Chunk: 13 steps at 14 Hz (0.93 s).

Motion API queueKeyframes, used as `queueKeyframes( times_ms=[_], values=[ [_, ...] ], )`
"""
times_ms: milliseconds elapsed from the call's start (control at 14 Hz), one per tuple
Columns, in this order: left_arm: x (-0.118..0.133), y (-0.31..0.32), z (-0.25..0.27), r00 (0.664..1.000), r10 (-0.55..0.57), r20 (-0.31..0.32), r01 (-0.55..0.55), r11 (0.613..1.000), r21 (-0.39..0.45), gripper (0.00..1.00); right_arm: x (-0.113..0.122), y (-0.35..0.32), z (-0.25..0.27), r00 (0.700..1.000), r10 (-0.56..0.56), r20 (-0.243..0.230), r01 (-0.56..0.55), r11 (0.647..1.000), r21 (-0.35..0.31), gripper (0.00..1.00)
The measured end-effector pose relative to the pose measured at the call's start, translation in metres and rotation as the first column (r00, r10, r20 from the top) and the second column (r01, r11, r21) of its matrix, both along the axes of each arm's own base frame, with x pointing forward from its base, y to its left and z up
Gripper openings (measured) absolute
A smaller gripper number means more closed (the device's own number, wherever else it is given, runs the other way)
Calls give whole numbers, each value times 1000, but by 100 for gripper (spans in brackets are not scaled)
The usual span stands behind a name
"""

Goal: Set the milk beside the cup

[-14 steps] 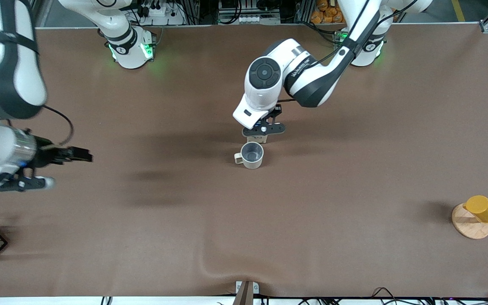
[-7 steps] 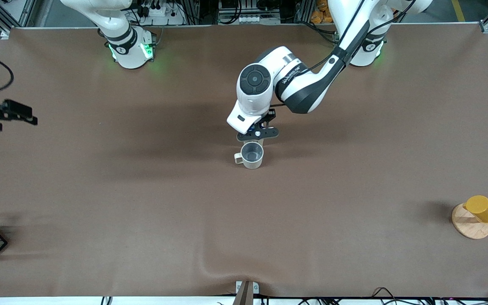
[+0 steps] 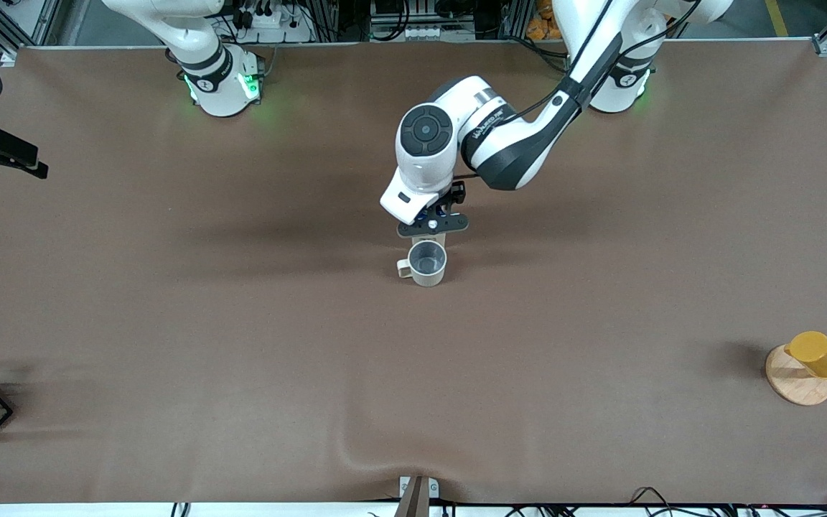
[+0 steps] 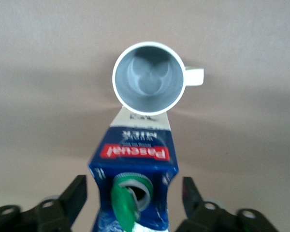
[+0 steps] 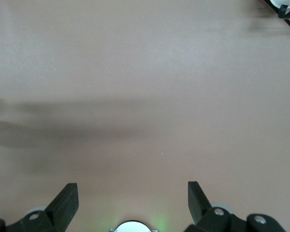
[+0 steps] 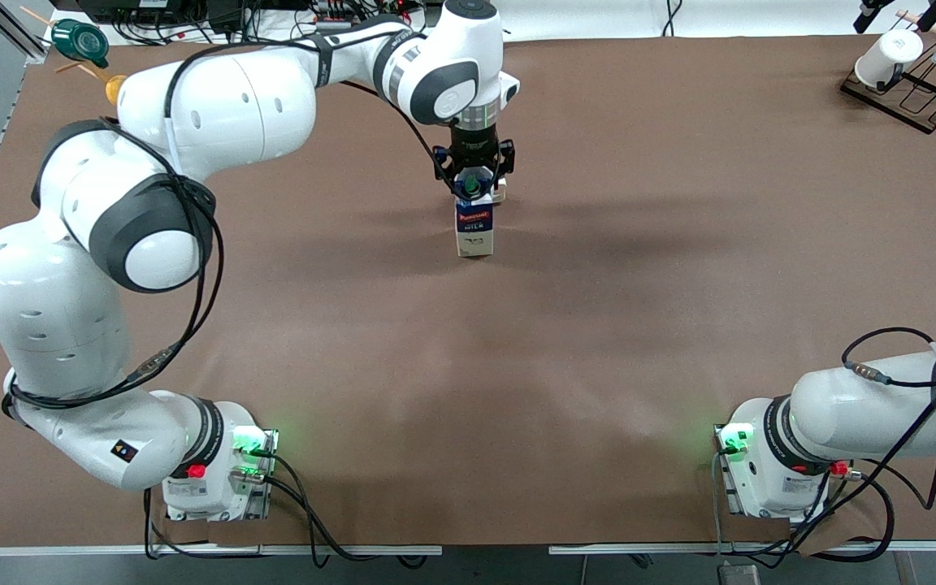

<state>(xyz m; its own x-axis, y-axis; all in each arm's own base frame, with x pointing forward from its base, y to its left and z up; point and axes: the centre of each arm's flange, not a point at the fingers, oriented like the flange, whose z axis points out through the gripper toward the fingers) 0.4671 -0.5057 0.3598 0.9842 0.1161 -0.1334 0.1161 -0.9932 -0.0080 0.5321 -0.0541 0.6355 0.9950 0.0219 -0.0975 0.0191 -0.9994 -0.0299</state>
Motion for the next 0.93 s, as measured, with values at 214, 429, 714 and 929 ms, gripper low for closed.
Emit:
queueKeyframes(
  times_ms=[214, 429, 714, 929],
  values=[
    [26, 14, 48, 994, 34, 100, -31, 999, -28, 100, -3, -2, 4, 1000, -1, 6, 1, 1000, -21, 100],
    [63, 71, 122, 973, 138, 184, -126, 989, -76, 100, -8, -3, 13, 1000, -1, 22, 2, 1000, -27, 100],
    [86, 171, 220, 925, 270, 268, -252, 963, -100, 100, -11, -3, 15, 1000, 1, 22, 0, 999, -45, 100],
    [90, 256, 274, 909, 288, 301, -280, 957, -70, 100, -11, 0, 12, 1000, 6, 16, -5, 999, -46, 100]
  ],
)
